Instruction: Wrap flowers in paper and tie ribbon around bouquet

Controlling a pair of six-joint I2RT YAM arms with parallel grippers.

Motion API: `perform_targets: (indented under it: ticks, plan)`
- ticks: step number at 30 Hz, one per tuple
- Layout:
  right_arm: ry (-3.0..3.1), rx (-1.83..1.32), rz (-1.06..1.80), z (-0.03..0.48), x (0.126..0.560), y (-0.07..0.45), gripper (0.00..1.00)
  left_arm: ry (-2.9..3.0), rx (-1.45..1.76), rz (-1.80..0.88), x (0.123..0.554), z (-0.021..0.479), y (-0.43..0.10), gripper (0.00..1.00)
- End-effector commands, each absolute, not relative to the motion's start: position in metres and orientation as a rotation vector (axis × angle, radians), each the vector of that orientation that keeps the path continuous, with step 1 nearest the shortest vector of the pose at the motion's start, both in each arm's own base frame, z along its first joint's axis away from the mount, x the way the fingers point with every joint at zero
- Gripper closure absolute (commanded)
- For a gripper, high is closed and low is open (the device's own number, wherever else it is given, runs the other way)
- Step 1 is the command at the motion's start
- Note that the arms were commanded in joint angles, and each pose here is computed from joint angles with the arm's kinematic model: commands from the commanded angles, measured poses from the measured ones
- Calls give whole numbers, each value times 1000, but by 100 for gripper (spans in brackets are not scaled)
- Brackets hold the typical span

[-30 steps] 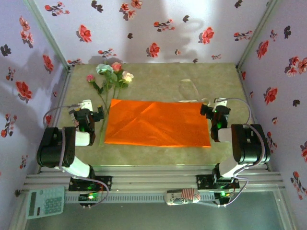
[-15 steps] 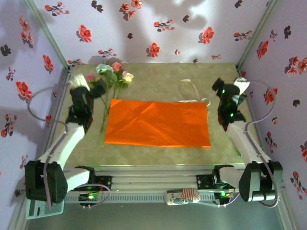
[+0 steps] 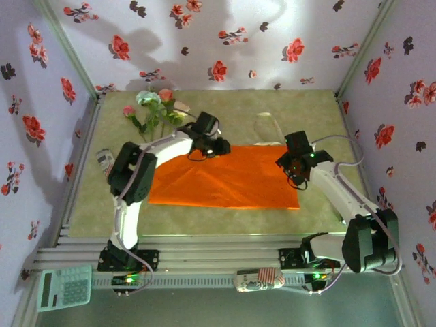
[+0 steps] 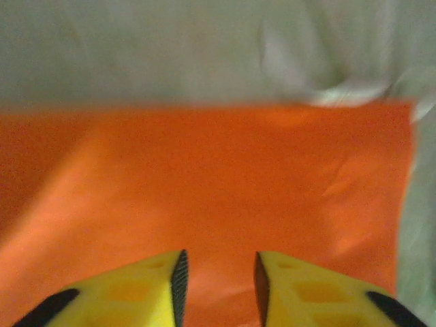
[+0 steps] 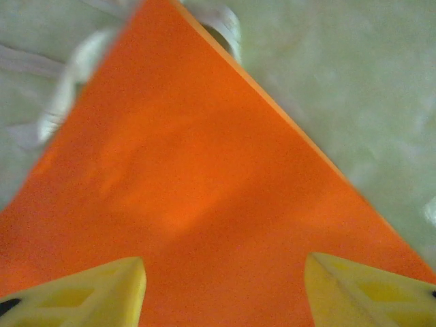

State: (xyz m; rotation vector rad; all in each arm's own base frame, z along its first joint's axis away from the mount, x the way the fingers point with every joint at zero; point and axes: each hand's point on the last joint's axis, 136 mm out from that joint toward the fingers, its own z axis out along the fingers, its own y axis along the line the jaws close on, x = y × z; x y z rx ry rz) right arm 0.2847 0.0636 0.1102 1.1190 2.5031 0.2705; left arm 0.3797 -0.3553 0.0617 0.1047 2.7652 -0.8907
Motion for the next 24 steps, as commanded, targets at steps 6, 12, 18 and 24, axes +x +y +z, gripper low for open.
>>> perform_targets:
  ticks: [6, 12, 18, 24]
  plan:
    - [2669, 1308, 456, 71, 240, 89, 20, 2927, -173, -758, 387, 10, -315, 84]
    - [2723, 1279, 496, 68, 238, 97, 21, 2831, -615, -742, 420, -12, -258, 94]
    - [2655, 1306, 692, 50, 250, 116, 23, 2788, -635, -862, 428, -4, -271, 95]
    - [2560, 1230, 772, 50, 293, 125, 28, 2789, -634, -874, 421, -3, -272, 96]
